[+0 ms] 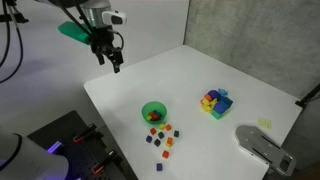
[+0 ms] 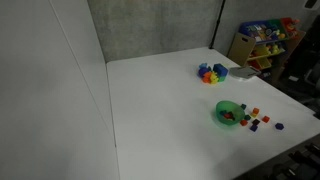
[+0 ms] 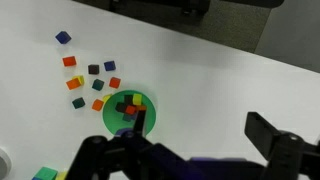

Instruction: Move an orange block from the bowl to the table

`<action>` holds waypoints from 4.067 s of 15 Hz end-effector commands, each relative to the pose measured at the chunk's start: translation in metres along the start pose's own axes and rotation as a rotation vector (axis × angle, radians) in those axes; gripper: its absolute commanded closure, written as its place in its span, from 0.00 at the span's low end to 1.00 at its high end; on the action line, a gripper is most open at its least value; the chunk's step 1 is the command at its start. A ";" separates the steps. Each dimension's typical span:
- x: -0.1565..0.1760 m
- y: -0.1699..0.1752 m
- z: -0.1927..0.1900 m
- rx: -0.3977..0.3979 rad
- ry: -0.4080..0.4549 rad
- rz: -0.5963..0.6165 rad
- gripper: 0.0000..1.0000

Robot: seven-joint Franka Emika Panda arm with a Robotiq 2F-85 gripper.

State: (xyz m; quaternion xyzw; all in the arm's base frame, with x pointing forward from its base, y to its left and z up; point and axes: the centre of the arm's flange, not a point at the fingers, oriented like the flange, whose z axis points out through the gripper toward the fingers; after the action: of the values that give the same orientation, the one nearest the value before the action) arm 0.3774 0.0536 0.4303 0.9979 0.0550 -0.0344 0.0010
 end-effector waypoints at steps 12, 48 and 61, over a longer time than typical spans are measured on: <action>0.044 0.019 0.033 0.007 0.073 0.023 0.00; 0.188 0.111 0.323 0.033 0.039 -0.238 0.00; 0.204 0.105 0.373 0.062 0.078 -0.274 0.00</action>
State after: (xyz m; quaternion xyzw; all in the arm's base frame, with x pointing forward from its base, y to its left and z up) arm 0.5605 -0.0247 0.0516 0.9822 0.1843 -0.0047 -0.0367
